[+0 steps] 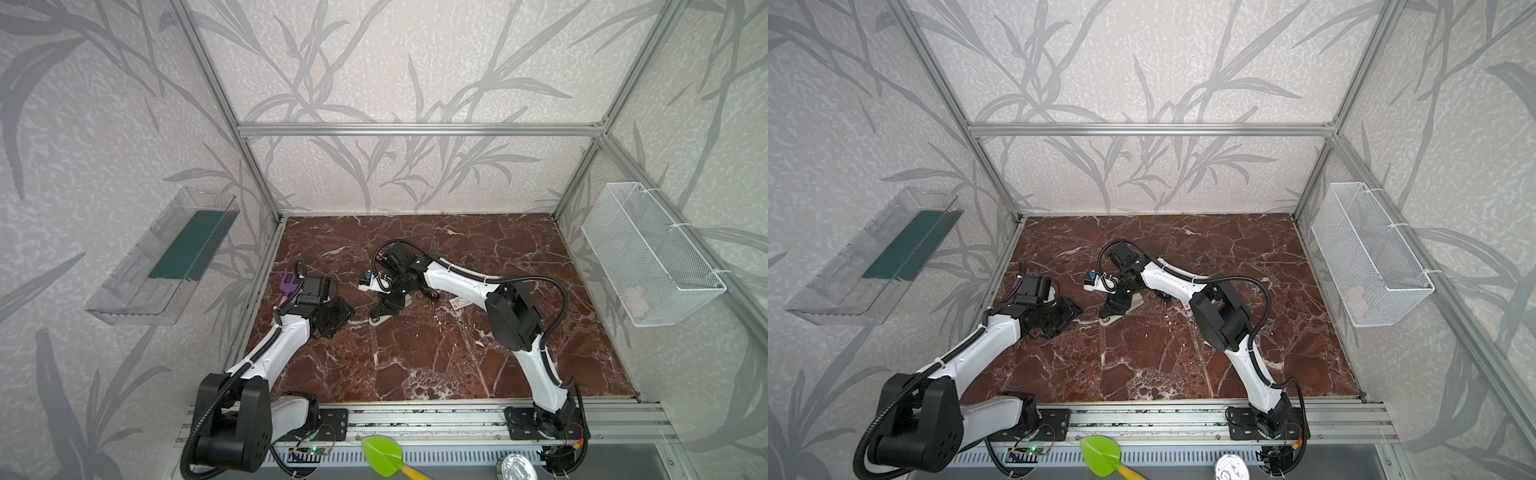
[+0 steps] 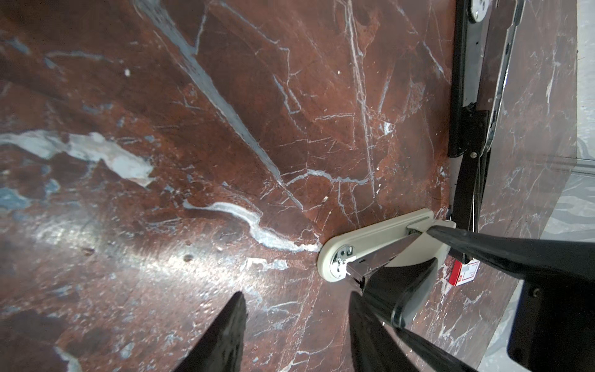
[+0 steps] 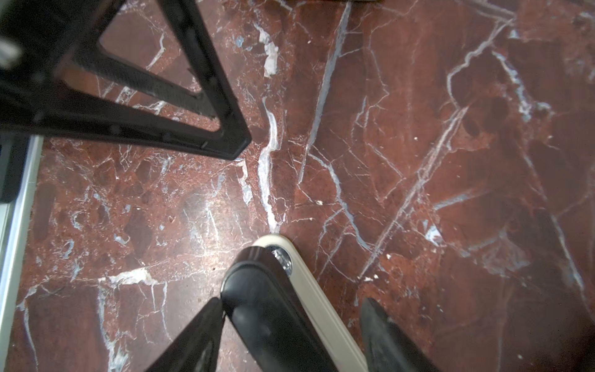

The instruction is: Load the staples into the stapler

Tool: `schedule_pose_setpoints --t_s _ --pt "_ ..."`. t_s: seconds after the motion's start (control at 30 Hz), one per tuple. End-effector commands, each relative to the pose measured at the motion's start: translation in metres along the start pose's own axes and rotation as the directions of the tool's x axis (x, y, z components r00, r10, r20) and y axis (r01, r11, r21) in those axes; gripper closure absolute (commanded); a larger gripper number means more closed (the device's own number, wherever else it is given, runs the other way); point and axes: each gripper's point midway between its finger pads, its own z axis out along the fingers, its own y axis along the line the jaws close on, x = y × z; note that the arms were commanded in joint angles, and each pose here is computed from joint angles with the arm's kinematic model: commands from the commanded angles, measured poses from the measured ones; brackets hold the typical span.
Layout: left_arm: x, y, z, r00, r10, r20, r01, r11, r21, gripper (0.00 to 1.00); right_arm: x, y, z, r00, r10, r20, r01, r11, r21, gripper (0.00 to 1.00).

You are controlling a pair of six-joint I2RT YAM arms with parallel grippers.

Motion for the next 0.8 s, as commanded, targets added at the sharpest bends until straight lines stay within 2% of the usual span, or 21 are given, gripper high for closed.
schedule_pose_setpoints --t_s 0.0,0.17,0.27,0.37,0.5,0.63,0.77 --pt "-0.001 0.005 0.0 1.0 -0.025 0.009 0.025 1.0 -0.001 0.48 0.011 0.003 0.01 0.997 -0.029 -0.069 0.029 1.0 -0.006 0.34" --pt "0.0 0.01 0.003 0.999 -0.042 0.003 0.042 0.999 -0.005 0.48 0.014 0.004 0.017 0.996 -0.031 -0.084 0.03 1.0 -0.003 0.39" --pt "0.001 0.013 0.004 0.998 -0.057 -0.005 0.057 0.998 -0.005 0.49 0.016 0.005 0.02 0.995 -0.027 -0.1 0.026 1.0 -0.008 0.48" --pt "0.002 0.014 0.004 0.998 -0.066 -0.011 0.066 0.998 -0.004 0.49 0.016 0.007 0.022 0.994 -0.021 -0.108 0.019 1.0 -0.016 0.62" --pt "0.002 0.016 0.005 0.998 -0.069 -0.011 0.069 0.998 -0.002 0.49 0.017 0.007 0.021 0.993 -0.01 -0.114 0.008 1.0 -0.019 0.76" --pt "0.001 0.011 0.005 0.998 -0.062 -0.016 0.062 0.998 0.024 0.49 0.008 0.008 0.008 0.995 0.006 -0.101 -0.006 1.0 0.002 0.88" --pt "0.0 -0.008 0.003 0.999 -0.034 -0.029 0.038 0.993 0.116 0.49 -0.009 0.0 -0.02 0.999 0.037 -0.033 -0.034 0.996 0.082 0.92"
